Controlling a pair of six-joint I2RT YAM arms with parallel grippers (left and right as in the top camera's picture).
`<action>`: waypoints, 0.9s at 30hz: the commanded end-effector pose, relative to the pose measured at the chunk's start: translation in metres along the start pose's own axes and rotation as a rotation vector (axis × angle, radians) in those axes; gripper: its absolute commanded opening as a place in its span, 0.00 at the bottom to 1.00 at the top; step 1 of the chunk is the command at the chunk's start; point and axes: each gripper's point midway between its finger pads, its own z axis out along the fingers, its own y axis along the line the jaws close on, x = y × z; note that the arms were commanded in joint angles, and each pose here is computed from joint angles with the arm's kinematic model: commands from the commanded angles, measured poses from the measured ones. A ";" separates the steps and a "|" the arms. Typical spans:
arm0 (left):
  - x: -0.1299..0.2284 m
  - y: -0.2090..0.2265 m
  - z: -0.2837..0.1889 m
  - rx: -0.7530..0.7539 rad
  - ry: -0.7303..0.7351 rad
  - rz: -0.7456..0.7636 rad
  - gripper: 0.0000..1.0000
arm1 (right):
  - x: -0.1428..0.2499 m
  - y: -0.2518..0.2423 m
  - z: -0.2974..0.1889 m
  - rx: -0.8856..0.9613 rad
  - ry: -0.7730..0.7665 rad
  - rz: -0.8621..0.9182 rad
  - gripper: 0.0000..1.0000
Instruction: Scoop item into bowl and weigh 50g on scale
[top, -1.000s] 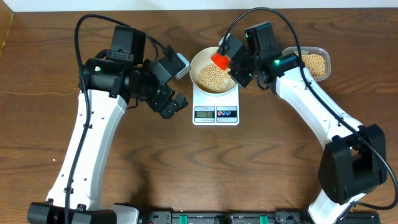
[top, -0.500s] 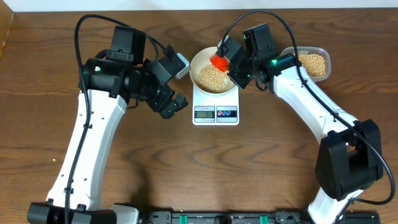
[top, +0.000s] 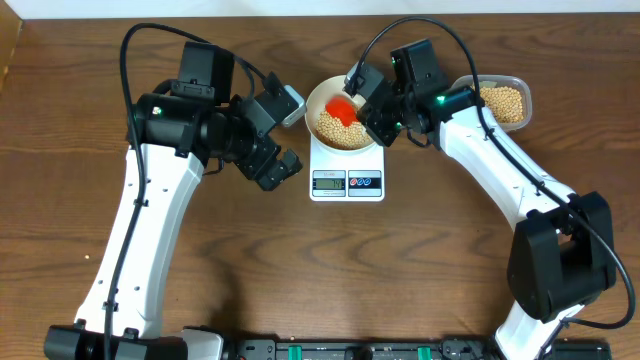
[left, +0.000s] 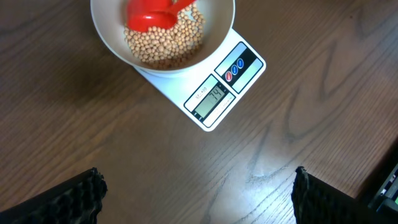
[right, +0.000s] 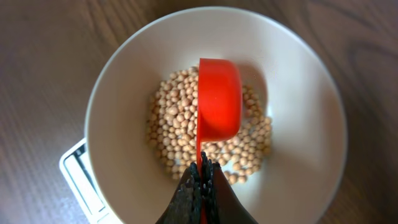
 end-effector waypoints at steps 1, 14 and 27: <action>0.000 -0.003 -0.001 0.004 -0.005 -0.005 0.98 | 0.001 0.011 0.004 -0.054 0.003 0.022 0.01; 0.000 -0.003 -0.001 0.004 -0.005 -0.005 0.98 | 0.001 0.021 0.004 -0.108 -0.004 0.030 0.01; 0.000 -0.003 -0.001 0.004 -0.005 -0.005 0.98 | -0.008 0.027 -0.002 -0.182 -0.053 0.117 0.01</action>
